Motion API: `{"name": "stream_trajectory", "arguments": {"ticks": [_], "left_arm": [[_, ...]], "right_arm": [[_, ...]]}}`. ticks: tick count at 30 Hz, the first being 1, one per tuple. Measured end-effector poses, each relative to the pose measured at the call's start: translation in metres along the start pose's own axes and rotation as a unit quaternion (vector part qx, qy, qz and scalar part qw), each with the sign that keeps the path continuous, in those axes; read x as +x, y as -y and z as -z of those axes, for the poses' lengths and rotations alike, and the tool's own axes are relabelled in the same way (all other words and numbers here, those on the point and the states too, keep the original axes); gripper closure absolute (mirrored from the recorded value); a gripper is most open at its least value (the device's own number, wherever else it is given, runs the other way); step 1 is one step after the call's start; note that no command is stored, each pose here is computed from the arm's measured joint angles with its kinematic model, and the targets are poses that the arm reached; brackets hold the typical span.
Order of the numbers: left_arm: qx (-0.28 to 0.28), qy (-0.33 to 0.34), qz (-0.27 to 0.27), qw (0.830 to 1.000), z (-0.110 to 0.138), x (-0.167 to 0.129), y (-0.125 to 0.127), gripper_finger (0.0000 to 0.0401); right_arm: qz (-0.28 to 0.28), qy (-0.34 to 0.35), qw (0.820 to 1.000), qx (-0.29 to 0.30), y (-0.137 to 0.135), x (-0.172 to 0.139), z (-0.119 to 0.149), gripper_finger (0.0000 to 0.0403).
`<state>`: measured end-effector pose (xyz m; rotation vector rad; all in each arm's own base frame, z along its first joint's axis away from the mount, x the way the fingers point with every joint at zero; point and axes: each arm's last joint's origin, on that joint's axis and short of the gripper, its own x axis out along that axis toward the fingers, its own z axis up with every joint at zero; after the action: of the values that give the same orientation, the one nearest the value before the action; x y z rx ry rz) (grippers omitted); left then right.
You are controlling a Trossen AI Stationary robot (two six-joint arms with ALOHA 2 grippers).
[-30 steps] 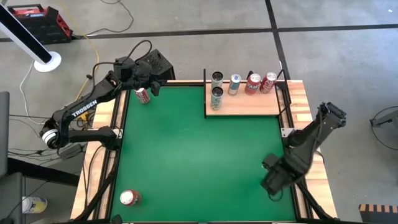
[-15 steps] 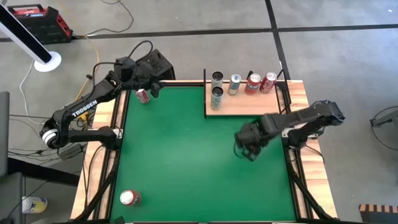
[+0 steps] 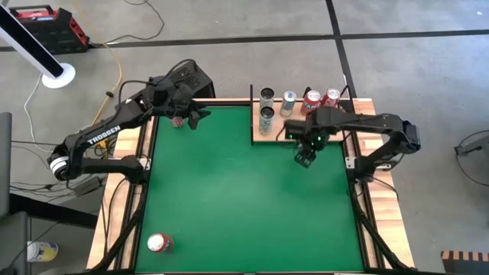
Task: Place canned beverage on shelf
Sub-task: Put the blue soda can on the shelf aligned with the other blue soda can
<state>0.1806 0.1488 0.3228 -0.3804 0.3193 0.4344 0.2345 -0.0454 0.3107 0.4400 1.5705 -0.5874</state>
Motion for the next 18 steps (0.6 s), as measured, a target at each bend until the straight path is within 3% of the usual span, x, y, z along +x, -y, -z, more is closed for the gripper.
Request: {"name": "stream_trajectory", "arguments": {"ticks": [18], "left_arm": [[-0.003, -0.005, 0.012, 1.000, 0.002, 0.002, 0.008, 0.0200]], "right_arm": [[0.018, -0.007, 0.999, 0.030, 0.069, 0.007, -0.024, 0.0143]]}}
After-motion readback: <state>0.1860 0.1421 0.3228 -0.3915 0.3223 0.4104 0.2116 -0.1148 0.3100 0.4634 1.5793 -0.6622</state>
